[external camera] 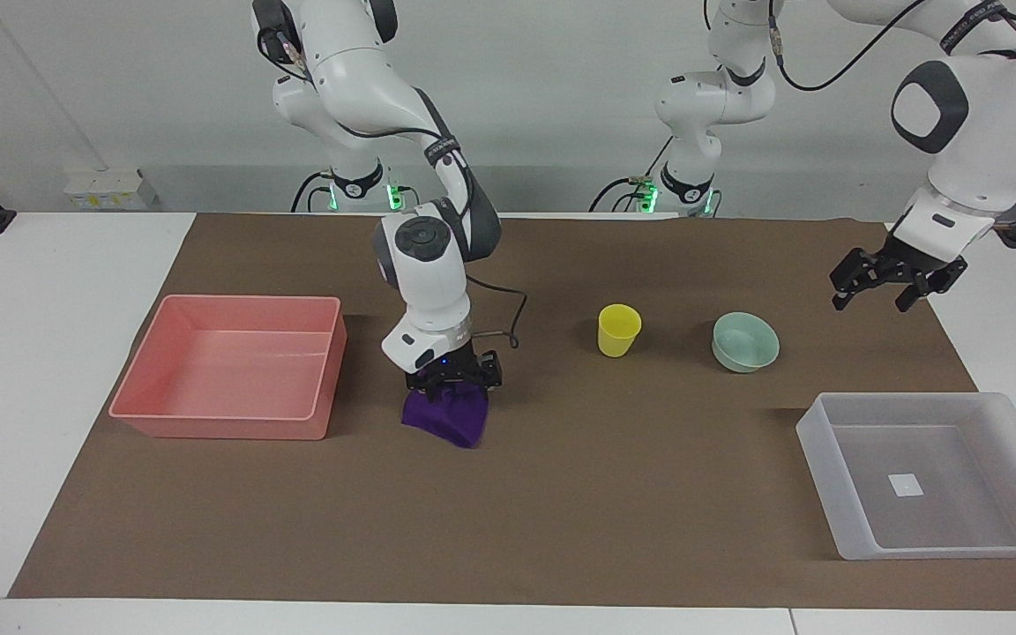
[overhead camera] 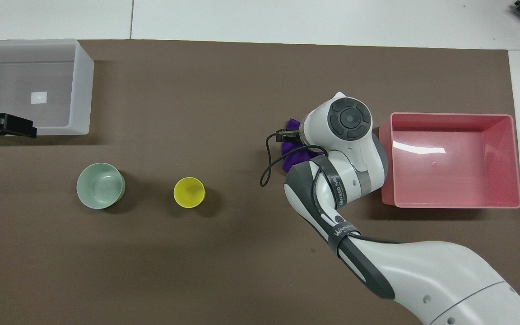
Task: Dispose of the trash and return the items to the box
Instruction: 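Carry the cloth into the pink box while the left gripper grasps the bowl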
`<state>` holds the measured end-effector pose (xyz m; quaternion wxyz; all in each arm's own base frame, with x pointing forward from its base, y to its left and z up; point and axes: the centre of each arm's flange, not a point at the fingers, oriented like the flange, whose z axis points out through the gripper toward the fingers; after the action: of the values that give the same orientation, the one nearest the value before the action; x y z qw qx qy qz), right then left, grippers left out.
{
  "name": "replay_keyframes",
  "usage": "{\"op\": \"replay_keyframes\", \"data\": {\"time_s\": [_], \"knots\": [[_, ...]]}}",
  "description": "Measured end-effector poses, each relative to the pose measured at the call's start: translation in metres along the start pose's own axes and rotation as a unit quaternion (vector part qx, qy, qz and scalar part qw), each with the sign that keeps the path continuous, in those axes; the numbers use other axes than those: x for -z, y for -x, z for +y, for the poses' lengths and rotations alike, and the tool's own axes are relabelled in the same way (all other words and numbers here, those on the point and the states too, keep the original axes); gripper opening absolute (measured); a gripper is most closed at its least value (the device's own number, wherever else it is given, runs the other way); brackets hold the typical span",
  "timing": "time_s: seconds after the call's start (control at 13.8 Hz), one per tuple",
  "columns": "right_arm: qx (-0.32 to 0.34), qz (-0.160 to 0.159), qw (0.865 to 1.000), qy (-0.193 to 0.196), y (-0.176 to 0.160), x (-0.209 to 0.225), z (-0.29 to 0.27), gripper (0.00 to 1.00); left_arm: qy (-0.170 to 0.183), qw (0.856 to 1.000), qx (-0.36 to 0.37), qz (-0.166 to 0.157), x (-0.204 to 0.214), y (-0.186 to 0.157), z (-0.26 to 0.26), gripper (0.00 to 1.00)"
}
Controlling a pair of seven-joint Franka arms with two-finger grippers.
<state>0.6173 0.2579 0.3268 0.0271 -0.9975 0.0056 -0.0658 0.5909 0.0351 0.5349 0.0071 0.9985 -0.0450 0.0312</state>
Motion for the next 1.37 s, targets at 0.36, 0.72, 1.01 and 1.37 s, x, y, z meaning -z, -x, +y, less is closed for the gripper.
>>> {"op": "replay_keyframes", "data": {"time_s": [0.36,0.72,1.01,1.37], "knots": [[-0.005,-0.017,1.0,0.009,0.012,-0.014,0.013,1.0,-0.001,1.0,-0.001,0.003,-0.073,0.008,-0.003,1.0],[-0.006,-0.041,0.999,0.02,0.022,-0.014,0.019,0.4,0.0,1.0,-0.005,-0.005,-0.134,0.033,0.003,1.0],[-0.017,-0.044,0.999,0.025,0.016,0.013,0.033,0.09,0.003,1.0,-0.007,-0.022,-0.155,0.057,0.01,1.0],[-0.057,-0.013,0.998,0.019,0.001,0.112,0.083,0.09,0.018,1.0,0.0,-0.014,-0.174,0.076,0.021,1.0]]}}
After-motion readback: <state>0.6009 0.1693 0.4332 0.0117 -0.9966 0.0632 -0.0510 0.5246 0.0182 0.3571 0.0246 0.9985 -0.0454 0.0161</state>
